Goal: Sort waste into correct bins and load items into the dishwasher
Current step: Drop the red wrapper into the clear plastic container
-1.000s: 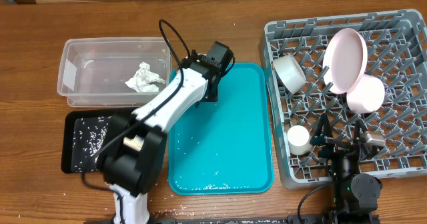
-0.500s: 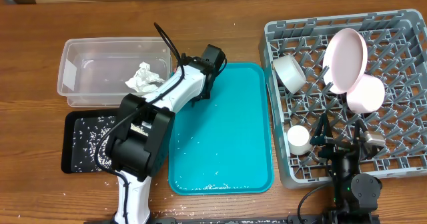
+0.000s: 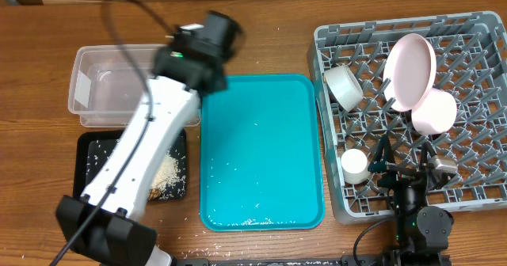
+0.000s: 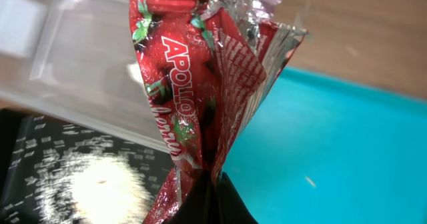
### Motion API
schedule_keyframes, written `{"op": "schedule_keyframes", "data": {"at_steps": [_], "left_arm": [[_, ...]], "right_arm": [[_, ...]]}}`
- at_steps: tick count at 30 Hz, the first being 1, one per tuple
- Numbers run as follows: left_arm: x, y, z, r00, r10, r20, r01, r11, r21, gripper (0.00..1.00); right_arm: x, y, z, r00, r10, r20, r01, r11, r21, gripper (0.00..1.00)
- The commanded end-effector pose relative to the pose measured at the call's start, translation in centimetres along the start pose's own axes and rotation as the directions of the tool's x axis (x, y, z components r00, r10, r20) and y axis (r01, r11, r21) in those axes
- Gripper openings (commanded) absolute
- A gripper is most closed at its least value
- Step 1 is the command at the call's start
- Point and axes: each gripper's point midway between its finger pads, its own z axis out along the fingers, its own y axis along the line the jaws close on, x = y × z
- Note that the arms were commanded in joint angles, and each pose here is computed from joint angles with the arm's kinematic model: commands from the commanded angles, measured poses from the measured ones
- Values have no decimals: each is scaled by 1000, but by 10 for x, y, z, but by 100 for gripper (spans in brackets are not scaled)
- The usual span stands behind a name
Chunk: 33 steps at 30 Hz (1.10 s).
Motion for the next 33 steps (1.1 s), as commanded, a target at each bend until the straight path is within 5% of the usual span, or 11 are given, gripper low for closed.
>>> {"op": "schedule_keyframes", "data": {"at_steps": [1, 4, 7, 9, 11, 22, 33], "left_arm": [[-2, 38, 50, 988, -143, -50, 136, 982, -135, 4], [-5, 44, 81, 970, -221, -101, 208, 971, -119, 11], [-7, 42, 97, 967, -210, -146, 202, 977, -69, 39], [-10, 42, 96, 967, -196, -164, 194, 981, -32, 84], [-14, 43, 84, 969, -174, -176, 177, 984, -1, 97], [4, 70, -75, 996, 16, -88, -7, 995, 101, 100], [47, 78, -191, 996, 22, 86, -54, 920, 389, 100]], "right_arm": [[2, -2, 0, 1000, 4, 5, -4, 1000, 7, 100], [2, -2, 0, 1000, 4, 5, -4, 1000, 7, 100], [2, -2, 0, 1000, 4, 5, -4, 1000, 7, 100], [2, -2, 0, 1000, 4, 5, -4, 1000, 7, 100], [2, -2, 0, 1000, 4, 5, -4, 1000, 7, 100], [2, -2, 0, 1000, 4, 5, -4, 1000, 7, 100], [2, -2, 0, 1000, 4, 5, -4, 1000, 7, 100]]}}
